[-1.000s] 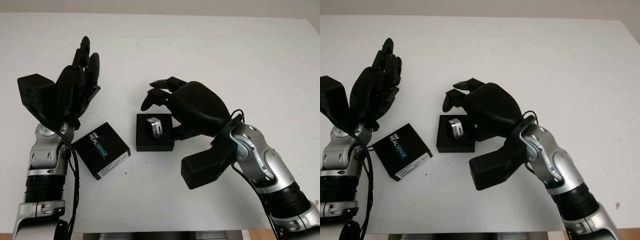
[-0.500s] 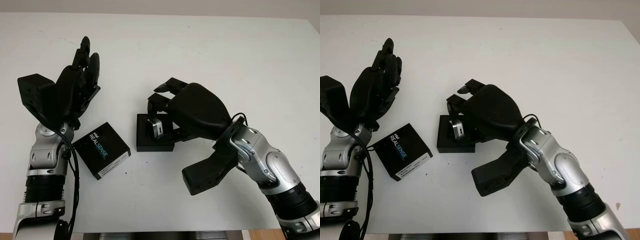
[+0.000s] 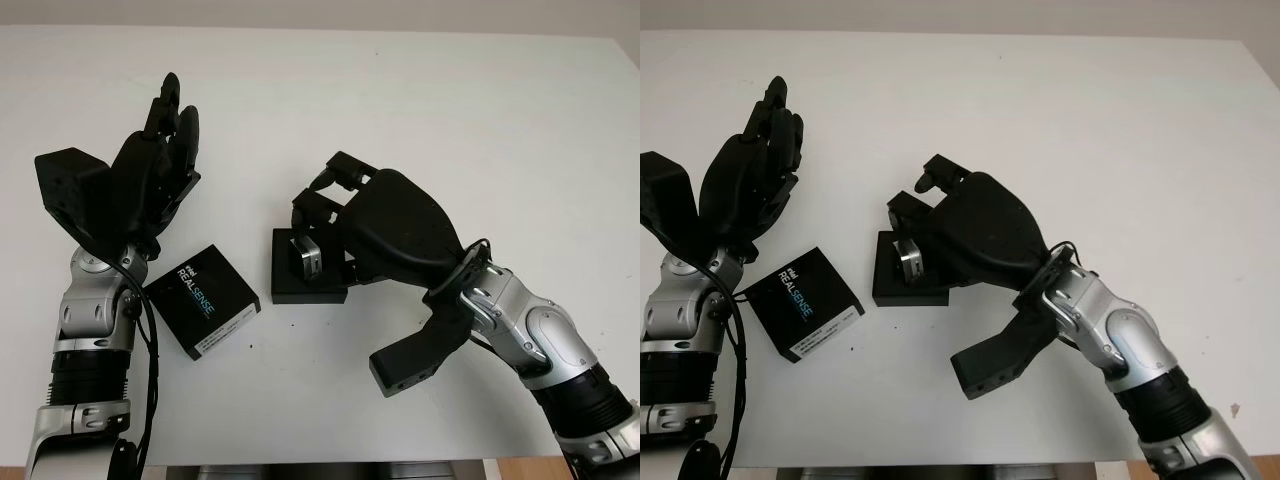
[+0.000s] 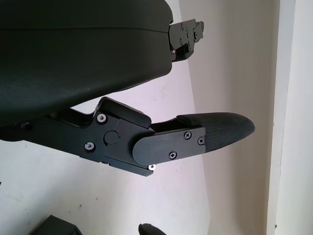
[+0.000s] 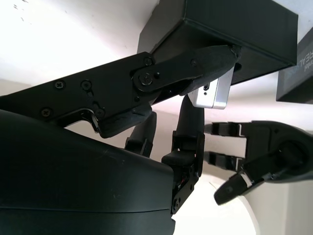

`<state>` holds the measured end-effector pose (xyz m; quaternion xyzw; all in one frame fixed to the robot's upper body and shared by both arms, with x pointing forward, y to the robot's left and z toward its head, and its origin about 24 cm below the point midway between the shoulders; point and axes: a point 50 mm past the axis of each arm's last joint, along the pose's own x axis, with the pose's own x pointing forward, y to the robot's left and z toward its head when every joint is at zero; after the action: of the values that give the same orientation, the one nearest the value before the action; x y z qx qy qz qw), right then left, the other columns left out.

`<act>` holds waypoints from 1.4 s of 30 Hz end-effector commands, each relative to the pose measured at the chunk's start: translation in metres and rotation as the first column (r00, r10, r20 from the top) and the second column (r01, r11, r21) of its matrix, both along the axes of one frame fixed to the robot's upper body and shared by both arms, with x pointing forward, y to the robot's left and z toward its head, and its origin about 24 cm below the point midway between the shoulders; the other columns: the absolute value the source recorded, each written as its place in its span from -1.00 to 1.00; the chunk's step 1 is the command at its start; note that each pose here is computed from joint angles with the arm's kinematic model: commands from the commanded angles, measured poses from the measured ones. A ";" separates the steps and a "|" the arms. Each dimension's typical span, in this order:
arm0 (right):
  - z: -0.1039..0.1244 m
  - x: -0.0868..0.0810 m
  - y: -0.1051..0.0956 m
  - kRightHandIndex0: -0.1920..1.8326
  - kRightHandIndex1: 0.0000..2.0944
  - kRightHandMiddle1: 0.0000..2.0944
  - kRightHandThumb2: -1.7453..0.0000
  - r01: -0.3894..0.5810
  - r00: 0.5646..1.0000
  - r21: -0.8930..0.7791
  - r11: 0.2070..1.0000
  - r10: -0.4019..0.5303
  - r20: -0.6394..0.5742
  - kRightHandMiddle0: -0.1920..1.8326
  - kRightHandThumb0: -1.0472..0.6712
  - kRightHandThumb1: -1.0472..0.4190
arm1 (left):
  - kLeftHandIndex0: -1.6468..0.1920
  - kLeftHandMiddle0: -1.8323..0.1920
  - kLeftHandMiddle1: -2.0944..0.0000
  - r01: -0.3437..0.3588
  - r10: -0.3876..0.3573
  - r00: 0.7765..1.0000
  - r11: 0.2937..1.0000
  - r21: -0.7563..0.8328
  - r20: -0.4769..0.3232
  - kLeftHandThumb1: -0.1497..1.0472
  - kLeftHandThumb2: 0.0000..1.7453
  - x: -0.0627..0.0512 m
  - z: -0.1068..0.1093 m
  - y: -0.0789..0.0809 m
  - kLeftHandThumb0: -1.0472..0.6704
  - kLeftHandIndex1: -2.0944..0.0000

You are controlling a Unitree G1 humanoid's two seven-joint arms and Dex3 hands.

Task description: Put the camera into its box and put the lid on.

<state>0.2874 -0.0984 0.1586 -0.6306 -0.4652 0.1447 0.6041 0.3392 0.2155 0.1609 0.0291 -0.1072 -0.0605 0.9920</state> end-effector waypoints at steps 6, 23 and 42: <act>-0.004 0.005 0.003 -0.72 0.41 0.38 0.94 -0.075 0.996 0.058 0.995 0.072 0.043 -0.30 -0.30 -0.83 | 1.00 1.00 1.00 -0.007 0.007 1.000 1.000 0.009 0.009 1.00 -0.32 -0.002 0.003 0.001 -0.74 1.00; 0.017 0.014 -0.006 -0.68 0.32 0.30 0.94 -0.034 0.999 0.311 0.950 0.032 0.011 -0.28 -0.32 -0.80 | 1.00 1.00 1.00 -0.005 0.005 1.000 1.000 0.006 0.008 1.00 -0.33 -0.002 0.002 0.004 -0.74 1.00; 0.063 0.012 -0.007 -0.73 -0.26 -0.43 0.94 0.160 0.966 0.066 0.985 -0.143 -0.214 -0.37 -0.62 -0.84 | 1.00 1.00 1.00 0.007 -0.007 1.000 1.000 0.007 0.008 1.00 -0.33 -0.002 0.002 0.003 -0.74 1.00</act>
<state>0.3010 -0.1060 0.2105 -0.6196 -0.3452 0.1517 0.6885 0.3387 0.2159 0.1617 0.0300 -0.1061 -0.0673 0.9916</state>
